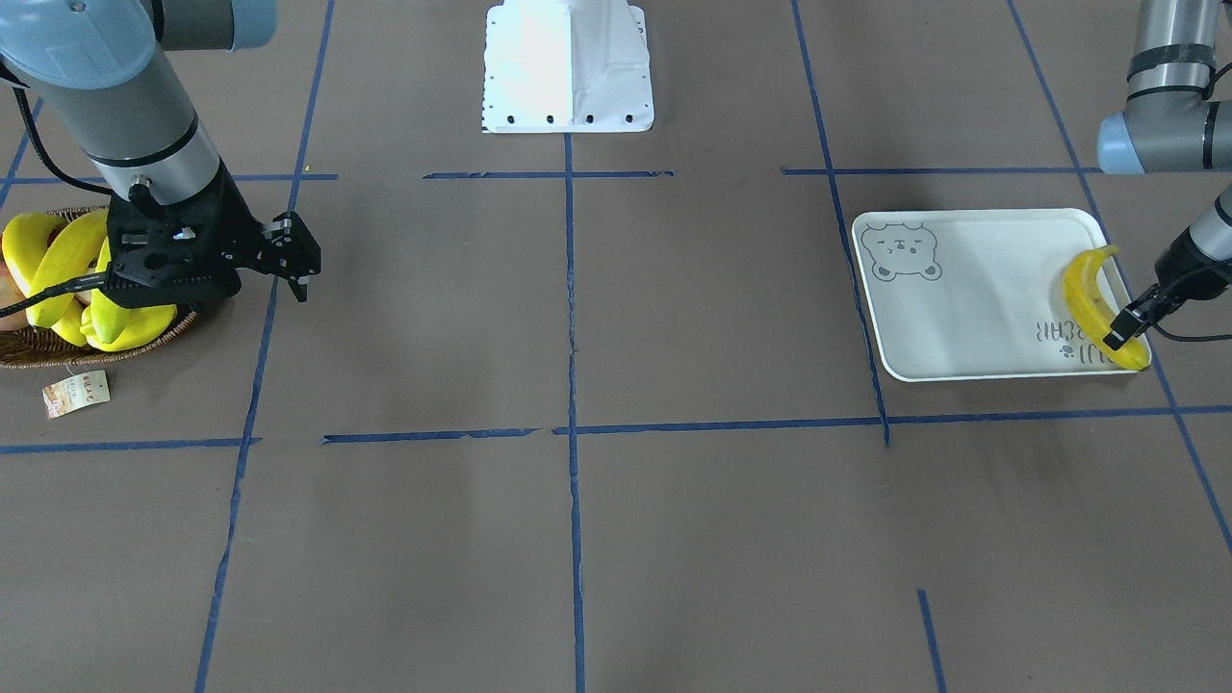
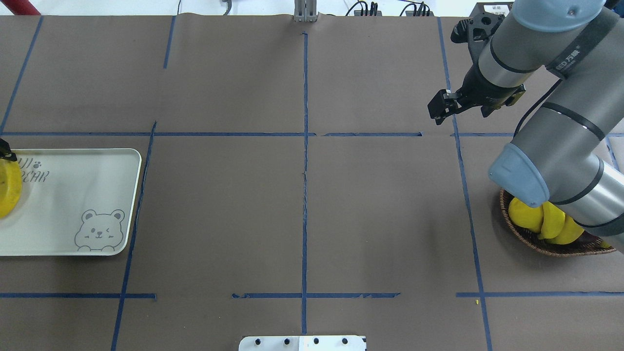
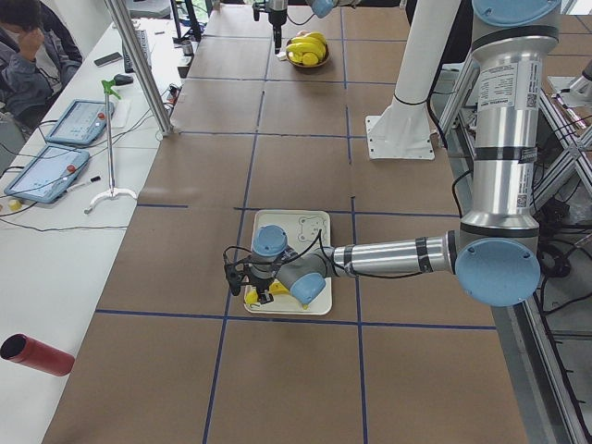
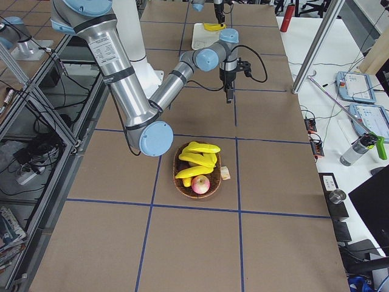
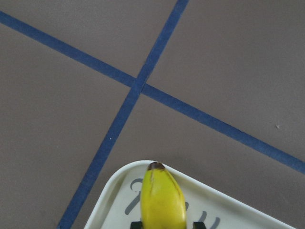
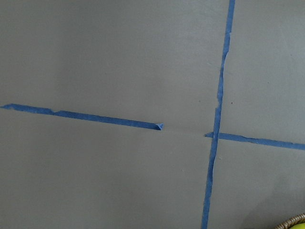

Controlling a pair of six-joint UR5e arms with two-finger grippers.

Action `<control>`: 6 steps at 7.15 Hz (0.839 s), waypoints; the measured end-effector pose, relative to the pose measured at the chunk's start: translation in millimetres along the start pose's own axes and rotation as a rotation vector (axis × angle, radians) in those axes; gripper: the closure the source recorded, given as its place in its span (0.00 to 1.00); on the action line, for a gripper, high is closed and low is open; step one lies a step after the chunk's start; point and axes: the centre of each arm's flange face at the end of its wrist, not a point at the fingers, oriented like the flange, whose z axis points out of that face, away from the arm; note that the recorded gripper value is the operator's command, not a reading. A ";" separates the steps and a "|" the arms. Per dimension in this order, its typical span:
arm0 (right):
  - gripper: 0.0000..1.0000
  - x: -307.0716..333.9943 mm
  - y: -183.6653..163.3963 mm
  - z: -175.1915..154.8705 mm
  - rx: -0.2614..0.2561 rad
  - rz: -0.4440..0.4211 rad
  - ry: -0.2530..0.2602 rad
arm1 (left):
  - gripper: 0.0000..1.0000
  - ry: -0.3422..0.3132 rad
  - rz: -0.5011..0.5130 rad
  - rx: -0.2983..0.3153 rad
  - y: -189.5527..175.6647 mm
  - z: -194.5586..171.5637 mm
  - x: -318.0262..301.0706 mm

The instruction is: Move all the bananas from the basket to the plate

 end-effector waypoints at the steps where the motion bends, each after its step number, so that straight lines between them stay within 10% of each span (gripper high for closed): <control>1: 0.00 1.6 2.5 -1.1 -0.003 0.001 -0.005 | 0.00 0.024 0.053 -0.022 3.2 -5.5 -6.7; 6: 0.01 114.5 93.1 38.3 0.000 0.032 0.077 | 0.00 0.224 0.222 -0.082 -35.1 -69.9 18.4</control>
